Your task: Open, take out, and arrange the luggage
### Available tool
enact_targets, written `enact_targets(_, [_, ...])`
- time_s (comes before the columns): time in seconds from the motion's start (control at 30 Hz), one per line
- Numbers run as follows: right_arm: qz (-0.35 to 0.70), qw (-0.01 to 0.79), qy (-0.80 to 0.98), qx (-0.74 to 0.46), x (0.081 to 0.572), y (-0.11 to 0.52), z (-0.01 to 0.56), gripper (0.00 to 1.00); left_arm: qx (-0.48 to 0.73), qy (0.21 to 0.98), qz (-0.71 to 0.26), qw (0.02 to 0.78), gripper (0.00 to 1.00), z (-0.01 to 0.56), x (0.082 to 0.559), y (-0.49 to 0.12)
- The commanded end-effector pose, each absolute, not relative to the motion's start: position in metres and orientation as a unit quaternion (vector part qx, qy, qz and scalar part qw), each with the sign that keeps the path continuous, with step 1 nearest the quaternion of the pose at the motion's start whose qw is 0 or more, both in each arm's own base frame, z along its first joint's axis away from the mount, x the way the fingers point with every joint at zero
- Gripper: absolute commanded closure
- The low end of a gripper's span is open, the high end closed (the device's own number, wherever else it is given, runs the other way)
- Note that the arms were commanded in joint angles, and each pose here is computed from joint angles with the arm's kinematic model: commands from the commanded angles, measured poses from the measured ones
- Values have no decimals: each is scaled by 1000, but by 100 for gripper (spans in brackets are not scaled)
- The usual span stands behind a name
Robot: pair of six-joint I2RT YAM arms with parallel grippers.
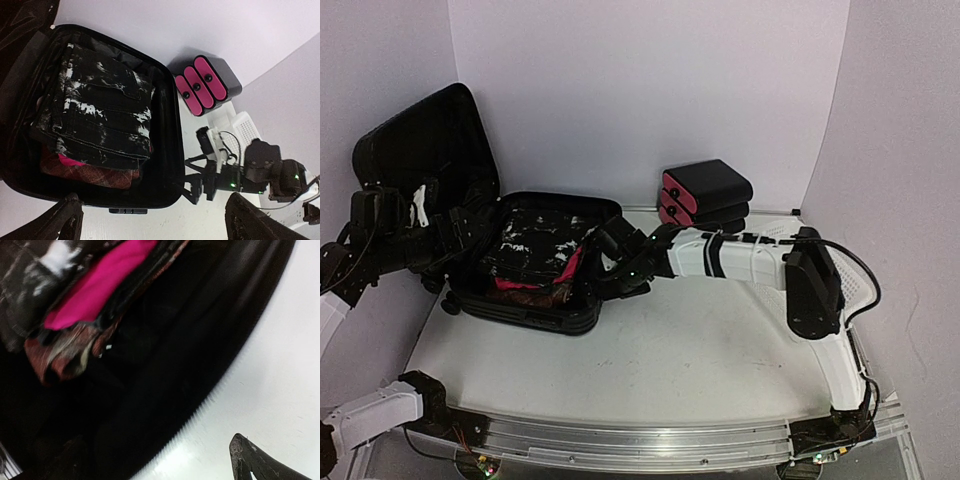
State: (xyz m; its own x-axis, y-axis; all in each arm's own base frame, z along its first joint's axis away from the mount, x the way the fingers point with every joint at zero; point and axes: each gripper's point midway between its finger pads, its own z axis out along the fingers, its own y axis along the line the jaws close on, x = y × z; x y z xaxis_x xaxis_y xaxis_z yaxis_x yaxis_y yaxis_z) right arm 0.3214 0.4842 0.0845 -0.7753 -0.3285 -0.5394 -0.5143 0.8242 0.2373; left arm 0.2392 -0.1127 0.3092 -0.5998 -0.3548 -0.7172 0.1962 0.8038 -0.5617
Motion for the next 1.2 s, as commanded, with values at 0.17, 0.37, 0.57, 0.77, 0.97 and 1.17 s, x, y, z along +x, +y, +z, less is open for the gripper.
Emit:
enact_targets(0.17, [-17,366,891,-267,328,301,212,2,-75,795,-362,481,1,329,240,-115])
enact_targets(0.37, [-243,235,913,-227,320,123,177,2,-38,822,-384,419,2,311,249,-139])
enact_targets(0.57, [-175,97,959,-203,285,82,129,2,-20,833,-399,383,4,305,259,-154])
enact_targets(0.77, [-195,46,968,-151,277,66,97,10,-19,828,-406,386,4,308,251,-153])
enact_targets(0.97, [-157,26,983,-92,264,72,75,42,-25,824,-410,390,4,304,238,-149])
enact_targets(1.17, [-88,28,996,-19,248,91,63,84,-32,826,-410,384,4,297,234,-147])
